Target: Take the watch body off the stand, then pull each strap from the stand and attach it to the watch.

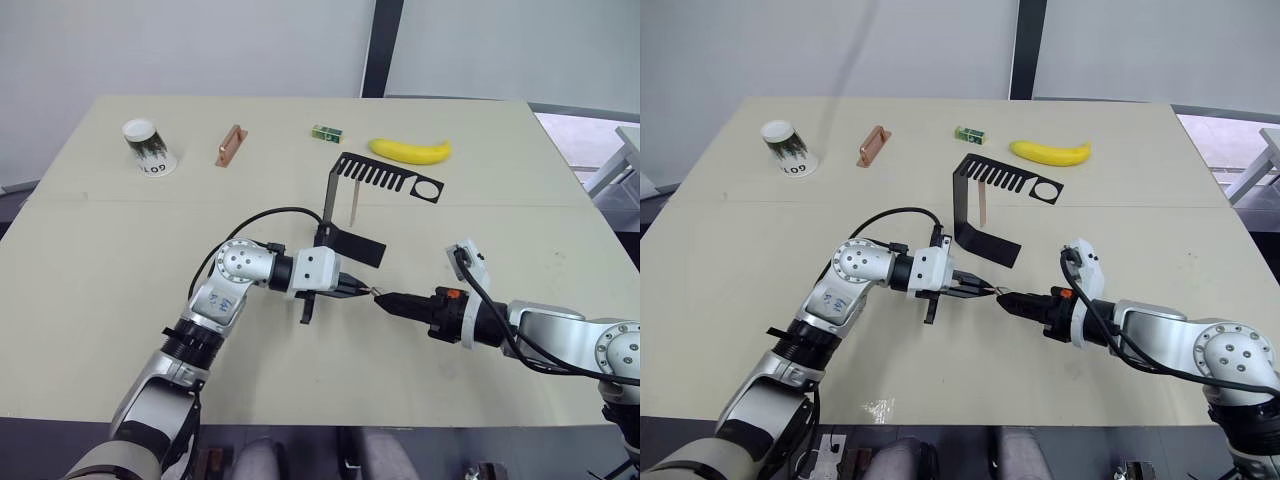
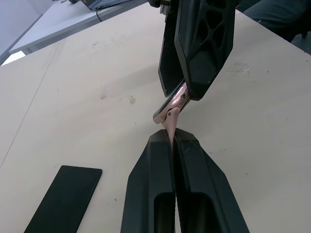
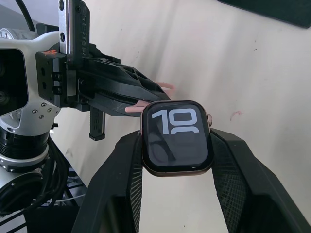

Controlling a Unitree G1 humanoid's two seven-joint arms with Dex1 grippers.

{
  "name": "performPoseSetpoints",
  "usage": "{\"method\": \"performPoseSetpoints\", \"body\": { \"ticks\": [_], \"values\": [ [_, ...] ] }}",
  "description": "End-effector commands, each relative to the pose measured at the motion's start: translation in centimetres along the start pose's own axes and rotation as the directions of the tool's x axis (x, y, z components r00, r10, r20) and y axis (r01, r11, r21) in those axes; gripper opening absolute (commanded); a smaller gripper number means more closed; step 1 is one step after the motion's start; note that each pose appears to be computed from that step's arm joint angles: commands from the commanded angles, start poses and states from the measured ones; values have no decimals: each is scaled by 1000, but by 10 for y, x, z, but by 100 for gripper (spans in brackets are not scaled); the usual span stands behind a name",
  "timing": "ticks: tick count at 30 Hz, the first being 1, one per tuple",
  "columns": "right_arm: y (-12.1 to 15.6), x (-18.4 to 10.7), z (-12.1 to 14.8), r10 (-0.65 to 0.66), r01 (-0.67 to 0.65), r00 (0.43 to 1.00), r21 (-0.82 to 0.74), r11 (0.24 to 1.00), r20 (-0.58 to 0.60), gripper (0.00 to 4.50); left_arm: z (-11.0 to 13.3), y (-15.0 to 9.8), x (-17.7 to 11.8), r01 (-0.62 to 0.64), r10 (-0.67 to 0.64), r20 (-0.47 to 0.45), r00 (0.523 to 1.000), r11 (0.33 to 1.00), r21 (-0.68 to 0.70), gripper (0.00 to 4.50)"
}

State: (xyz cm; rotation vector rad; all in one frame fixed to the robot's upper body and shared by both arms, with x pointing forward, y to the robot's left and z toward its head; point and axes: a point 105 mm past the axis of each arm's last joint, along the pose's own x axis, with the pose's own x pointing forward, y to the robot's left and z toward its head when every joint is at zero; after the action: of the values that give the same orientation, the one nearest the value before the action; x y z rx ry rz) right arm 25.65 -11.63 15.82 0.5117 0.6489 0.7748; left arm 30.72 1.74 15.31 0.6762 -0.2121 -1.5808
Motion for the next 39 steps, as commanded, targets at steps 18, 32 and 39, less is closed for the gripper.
{"method": "performPoseSetpoints", "body": {
  "ticks": [18, 32, 39],
  "values": [
    [33, 3, -7, 123, -125, 992, -88, 988, -35, 151, 17, -2, 22, 37, -39, 52, 998, 998, 46, 0],
    [32, 3, -7, 118, -120, 993, -89, 989, -33, 151, 17, -2, 24, 36, -38, 53, 998, 998, 43, 0],
    [30, 3, -7, 110, -112, 993, -88, 990, -31, 151, 19, -1, 24, 34, -37, 58, 998, 998, 45, 0]
  ]
}}
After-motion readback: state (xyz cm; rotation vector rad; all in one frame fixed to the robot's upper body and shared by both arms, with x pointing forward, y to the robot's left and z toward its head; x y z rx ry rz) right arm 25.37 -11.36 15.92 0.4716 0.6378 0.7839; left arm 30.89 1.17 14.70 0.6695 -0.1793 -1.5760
